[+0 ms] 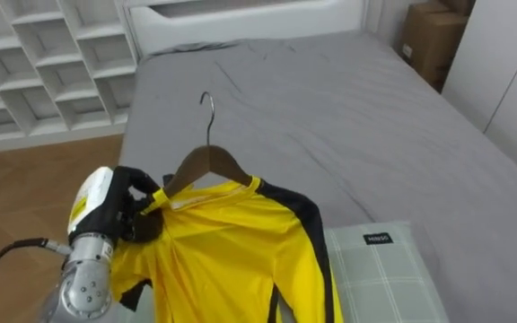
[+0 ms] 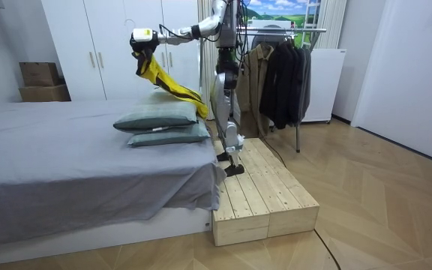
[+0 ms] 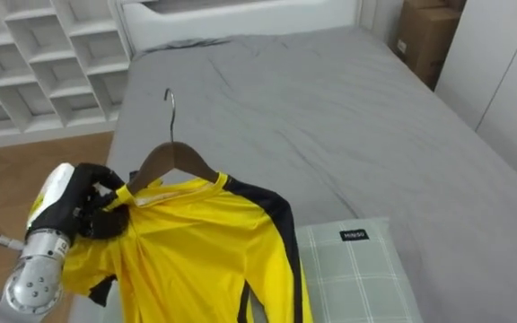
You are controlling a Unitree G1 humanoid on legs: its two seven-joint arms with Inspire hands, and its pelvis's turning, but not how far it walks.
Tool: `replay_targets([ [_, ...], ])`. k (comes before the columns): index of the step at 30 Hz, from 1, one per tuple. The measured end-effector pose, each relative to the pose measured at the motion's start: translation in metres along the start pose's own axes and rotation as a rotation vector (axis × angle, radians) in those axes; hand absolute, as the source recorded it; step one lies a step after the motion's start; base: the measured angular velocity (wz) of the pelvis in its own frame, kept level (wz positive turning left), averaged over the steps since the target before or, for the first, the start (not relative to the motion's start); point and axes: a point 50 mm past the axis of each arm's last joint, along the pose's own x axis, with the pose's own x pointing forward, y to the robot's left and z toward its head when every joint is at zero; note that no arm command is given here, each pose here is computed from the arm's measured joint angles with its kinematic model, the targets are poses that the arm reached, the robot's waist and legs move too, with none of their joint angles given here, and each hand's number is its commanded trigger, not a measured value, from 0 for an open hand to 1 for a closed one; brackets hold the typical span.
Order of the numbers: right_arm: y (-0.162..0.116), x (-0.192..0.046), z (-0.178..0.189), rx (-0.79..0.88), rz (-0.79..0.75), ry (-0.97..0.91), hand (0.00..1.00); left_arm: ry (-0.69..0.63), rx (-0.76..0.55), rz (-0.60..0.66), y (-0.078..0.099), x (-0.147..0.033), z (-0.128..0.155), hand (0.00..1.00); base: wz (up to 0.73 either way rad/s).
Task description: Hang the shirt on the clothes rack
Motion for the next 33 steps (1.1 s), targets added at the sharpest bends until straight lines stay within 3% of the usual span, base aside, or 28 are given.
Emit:
replay_targets([
  [6, -0.017, -0.003, 0.0, 0.005, -0.086, -0.031, 0.0, -0.022, -0.009, 0.04, 0.005, -0.012, 0.0, 1.0, 0.01],
  [12, -0.03, -0.005, 0.002, -0.055, -0.206, -0.047, 0.0, -0.017, 0.016, 0.061, 0.014, -0.011, -0.004, 1.0, 0.02],
  [16, -0.041, -0.008, 0.019, -0.095, -0.298, -0.122, 0.0, -0.026, 0.034, 0.081, 0.022, -0.01, -0.004, 1.0, -0.02],
  [20, -0.05, -0.018, 0.061, -0.161, -0.399, -0.308, 0.0, -0.016, 0.032, 0.103, 0.024, -0.019, -0.009, 1.0, -0.03],
  [26, -0.043, -0.058, 0.133, -0.436, -0.515, -0.68, 0.0, 0.015, 0.062, 0.086, 0.021, -0.029, -0.02, 1.0, -0.04],
  [33, -0.024, -0.146, 0.207, -0.659, -0.688, -1.159, 0.0, -0.063, 0.073, 0.084, 0.026, -0.035, -0.004, 1.0, -0.09],
])
